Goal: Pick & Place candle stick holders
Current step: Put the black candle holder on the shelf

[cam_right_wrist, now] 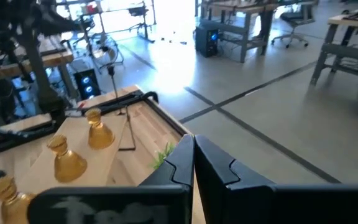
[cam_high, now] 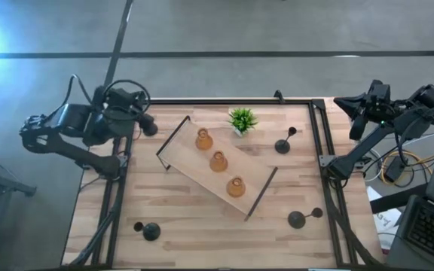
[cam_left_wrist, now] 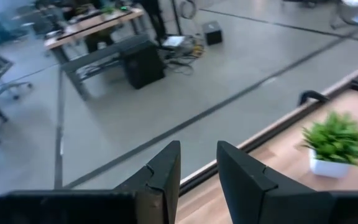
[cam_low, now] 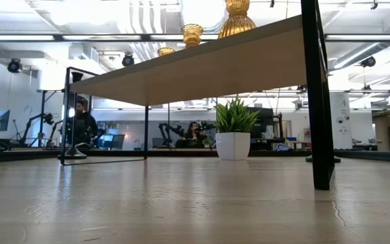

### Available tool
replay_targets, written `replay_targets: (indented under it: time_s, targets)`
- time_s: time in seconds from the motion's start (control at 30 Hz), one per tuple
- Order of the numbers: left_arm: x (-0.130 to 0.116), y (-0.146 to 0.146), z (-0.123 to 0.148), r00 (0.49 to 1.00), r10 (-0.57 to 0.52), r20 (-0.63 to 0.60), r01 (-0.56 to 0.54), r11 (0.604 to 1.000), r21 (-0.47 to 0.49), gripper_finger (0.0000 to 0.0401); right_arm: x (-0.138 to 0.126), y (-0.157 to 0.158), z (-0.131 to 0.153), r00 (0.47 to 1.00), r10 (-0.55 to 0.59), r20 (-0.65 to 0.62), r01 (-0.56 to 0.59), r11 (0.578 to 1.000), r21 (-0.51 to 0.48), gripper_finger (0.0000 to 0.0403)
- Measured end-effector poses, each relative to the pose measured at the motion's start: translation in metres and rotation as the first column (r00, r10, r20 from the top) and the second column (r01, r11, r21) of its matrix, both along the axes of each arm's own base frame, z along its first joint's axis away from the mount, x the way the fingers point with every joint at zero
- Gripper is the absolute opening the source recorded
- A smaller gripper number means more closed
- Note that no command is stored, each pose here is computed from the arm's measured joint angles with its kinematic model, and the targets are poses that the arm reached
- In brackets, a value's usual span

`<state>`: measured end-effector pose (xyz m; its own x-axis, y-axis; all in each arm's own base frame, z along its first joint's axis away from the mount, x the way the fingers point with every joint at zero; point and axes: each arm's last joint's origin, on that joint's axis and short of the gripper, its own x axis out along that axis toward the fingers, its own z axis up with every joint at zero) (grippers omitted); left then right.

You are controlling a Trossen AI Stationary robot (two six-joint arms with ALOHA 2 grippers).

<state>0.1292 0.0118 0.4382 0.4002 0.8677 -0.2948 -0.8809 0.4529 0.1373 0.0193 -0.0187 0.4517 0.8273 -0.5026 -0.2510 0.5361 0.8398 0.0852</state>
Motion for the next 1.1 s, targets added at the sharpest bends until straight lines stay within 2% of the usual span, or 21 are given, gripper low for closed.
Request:
replay_targets:
  time_s: [0.13,0.23,0.67,0.87,1.03,1.1]
  targets:
    - [-0.011,0.002,-0.032,0.995,0.074,0.059,-0.076,0.997,0.019,0.0108,0.0,-0.001,0.001,0.999,-0.03,0.022,0.03,1.0,-0.007,0.0008]
    - [-0.018,0.003,-0.055,0.99,0.092,0.106,-0.094,0.996,0.014,0.0108,-0.001,-0.001,0.001,0.998,-0.051,0.041,0.051,0.999,-0.005,0.0008]
    - [-0.03,0.004,-0.156,0.961,0.07,0.268,-0.058,0.997,-0.052,0.0108,-0.001,-0.002,0.001,0.996,-0.067,0.057,0.067,0.998,-0.001,0.0008]
    - [-0.038,0.004,-0.2,0.926,0.086,0.368,-0.055,0.994,-0.094,0.0108,-0.001,-0.002,0.001,0.996,-0.07,0.063,0.069,0.998,0.01,0.0008]
    - [-0.043,0.005,-0.225,0.935,0.092,0.343,-0.068,0.994,-0.08,0.0108,-0.001,-0.002,0.001,0.996,-0.067,0.059,0.067,0.998,0.002,0.0008]
    - [-0.043,0.005,-0.234,0.956,0.076,0.282,-0.06,0.996,-0.063,0.0108,-0.002,-0.003,0.001,0.996,-0.067,0.06,0.067,0.998,0.003,0.0008]
